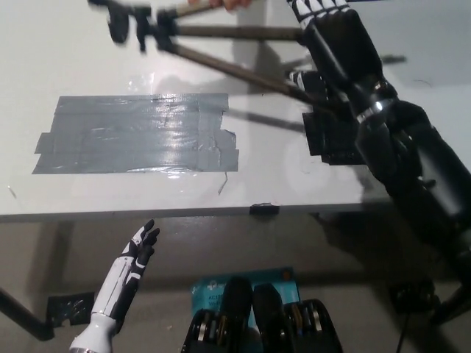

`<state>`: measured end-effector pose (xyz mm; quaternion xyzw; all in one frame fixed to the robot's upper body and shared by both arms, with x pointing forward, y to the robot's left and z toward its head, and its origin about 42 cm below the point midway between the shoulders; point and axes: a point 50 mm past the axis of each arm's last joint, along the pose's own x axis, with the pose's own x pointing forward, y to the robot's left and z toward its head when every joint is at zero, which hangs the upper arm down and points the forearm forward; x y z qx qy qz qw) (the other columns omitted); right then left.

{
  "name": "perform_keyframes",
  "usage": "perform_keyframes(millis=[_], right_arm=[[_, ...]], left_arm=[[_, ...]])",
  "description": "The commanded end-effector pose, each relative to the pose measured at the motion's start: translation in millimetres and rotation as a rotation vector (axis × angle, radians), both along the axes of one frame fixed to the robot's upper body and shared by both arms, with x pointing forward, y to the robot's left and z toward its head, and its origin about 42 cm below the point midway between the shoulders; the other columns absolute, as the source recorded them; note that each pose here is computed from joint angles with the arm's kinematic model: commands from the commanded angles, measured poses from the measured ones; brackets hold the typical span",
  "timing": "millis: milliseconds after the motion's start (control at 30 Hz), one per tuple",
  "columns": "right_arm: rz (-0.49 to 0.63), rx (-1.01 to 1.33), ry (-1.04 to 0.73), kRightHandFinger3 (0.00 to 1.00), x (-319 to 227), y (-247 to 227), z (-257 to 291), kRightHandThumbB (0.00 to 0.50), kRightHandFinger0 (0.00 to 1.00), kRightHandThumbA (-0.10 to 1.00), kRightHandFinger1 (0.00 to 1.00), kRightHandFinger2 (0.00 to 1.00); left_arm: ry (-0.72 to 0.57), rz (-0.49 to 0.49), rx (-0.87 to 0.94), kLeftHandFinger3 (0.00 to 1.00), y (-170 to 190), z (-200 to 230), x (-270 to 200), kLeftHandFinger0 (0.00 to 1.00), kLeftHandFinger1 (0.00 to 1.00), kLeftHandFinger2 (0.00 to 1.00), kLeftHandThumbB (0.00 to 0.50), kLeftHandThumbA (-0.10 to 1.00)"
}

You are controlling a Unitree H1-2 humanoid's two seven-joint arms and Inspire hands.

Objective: A tripod is kept on the middle of the desk infront of the robot and the robot grabs one of its legs to pick it up and hands it to a person

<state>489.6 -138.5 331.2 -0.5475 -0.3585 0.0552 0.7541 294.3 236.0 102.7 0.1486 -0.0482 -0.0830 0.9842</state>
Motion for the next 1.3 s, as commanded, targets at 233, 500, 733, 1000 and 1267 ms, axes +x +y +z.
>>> perform_keyframes(millis=[233,500,733,1000,1267], right_arm=[[0.558,0.155,0.085,1.0,-184,-56,127,0.5,1.0,0.87,1.0,1.0],[0.421,0.411,0.066,1.0,-260,-75,53,0.377,1.0,0.95,1.0,1.0],[0.32,0.797,0.179,1.0,-244,-71,-40,0.281,1.0,0.83,1.0,1.0],[0.138,0.948,0.475,1.0,-227,-55,-152,0.216,1.0,0.75,1.0,1.0],[0.043,1.002,0.647,1.0,-218,-56,-214,0.198,1.0,0.84,1.0,1.0]], left_arm=[[-0.078,-0.028,0.022,1.0,3,13,8,1.0,1.0,1.0,0.077,1.0],[-0.073,-0.014,0.004,1.0,-1,5,0,1.0,1.0,1.0,0.087,1.0],[-0.056,0.012,-0.024,1.0,5,-7,-13,1.0,1.0,1.0,0.102,1.0],[-0.041,0.044,-0.039,1.0,11,-13,-19,1.0,1.0,1.0,0.153,1.0],[-0.036,0.054,-0.065,1.0,8,-20,-27,1.0,1.0,1.0,0.124,1.0]])
